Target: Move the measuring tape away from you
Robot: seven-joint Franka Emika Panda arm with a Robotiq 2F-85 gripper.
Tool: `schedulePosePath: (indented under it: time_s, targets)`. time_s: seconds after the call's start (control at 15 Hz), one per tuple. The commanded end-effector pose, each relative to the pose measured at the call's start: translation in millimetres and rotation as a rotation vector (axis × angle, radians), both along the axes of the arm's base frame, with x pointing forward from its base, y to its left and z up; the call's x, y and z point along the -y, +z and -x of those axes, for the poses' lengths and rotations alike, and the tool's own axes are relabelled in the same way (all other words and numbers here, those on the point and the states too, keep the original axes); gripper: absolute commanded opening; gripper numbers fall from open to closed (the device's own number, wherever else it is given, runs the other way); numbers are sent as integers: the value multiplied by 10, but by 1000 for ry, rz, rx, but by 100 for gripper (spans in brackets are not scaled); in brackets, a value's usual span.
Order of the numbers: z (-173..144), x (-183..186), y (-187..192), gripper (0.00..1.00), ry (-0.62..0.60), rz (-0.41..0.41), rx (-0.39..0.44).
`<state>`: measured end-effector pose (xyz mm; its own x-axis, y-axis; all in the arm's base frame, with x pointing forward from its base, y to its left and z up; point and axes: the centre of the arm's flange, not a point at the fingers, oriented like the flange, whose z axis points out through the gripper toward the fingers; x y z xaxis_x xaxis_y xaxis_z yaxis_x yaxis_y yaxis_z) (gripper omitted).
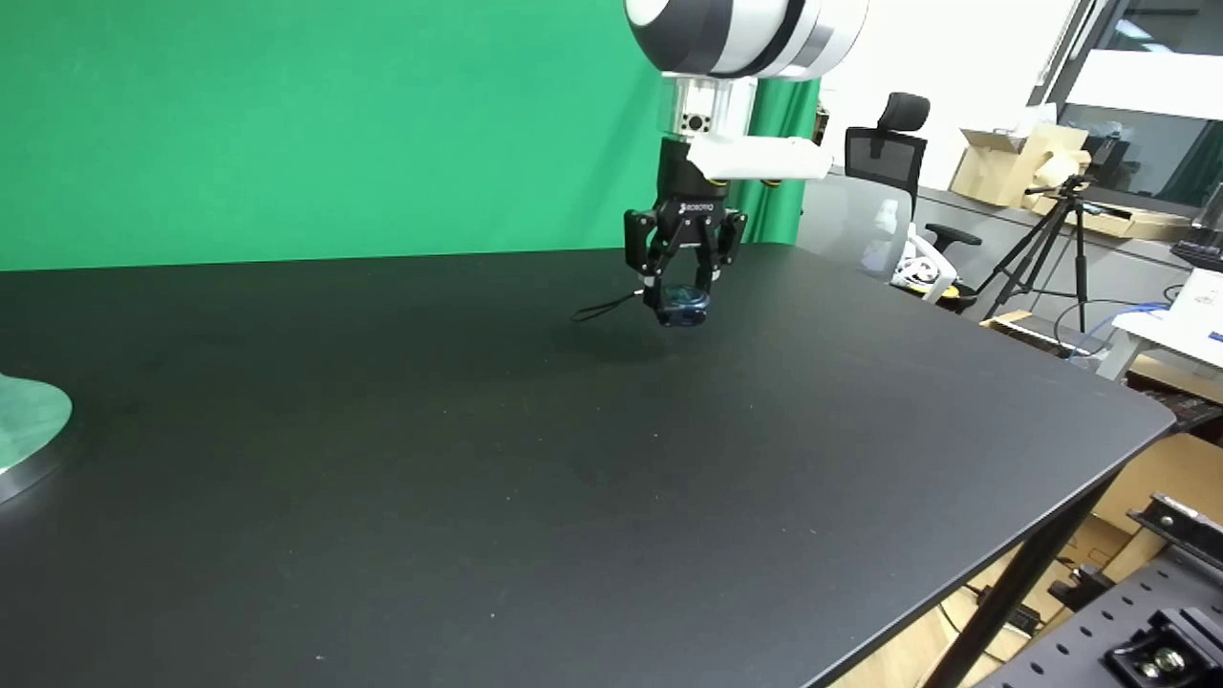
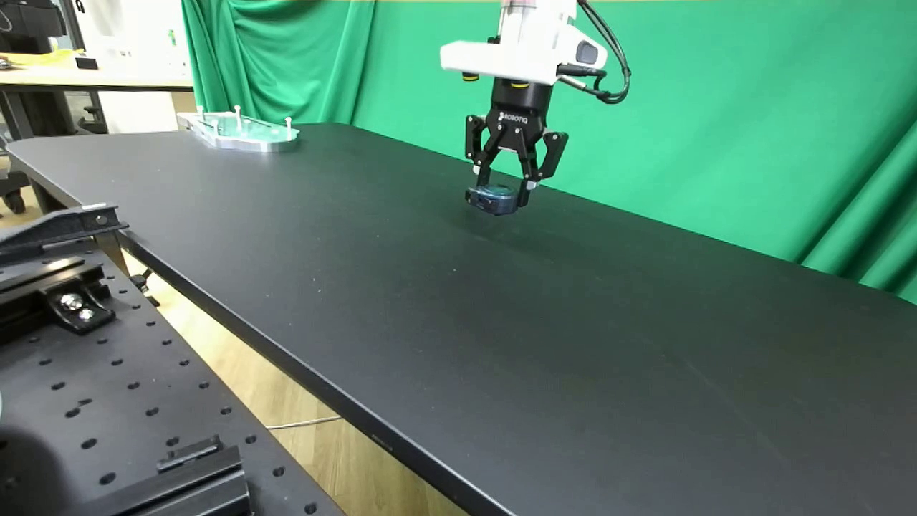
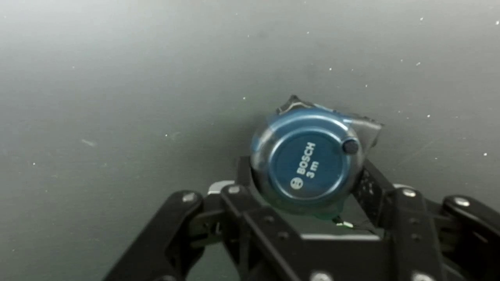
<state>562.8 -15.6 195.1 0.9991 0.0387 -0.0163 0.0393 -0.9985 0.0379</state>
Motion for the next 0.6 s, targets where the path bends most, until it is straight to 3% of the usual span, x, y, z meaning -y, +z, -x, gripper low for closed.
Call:
schedulePosePath:
  time_s: [0.0,0.53]
  targets:
    - [-138,123,-20,42,-25,4,-6]
    - [-133,238,-156,42,-30,3,-9]
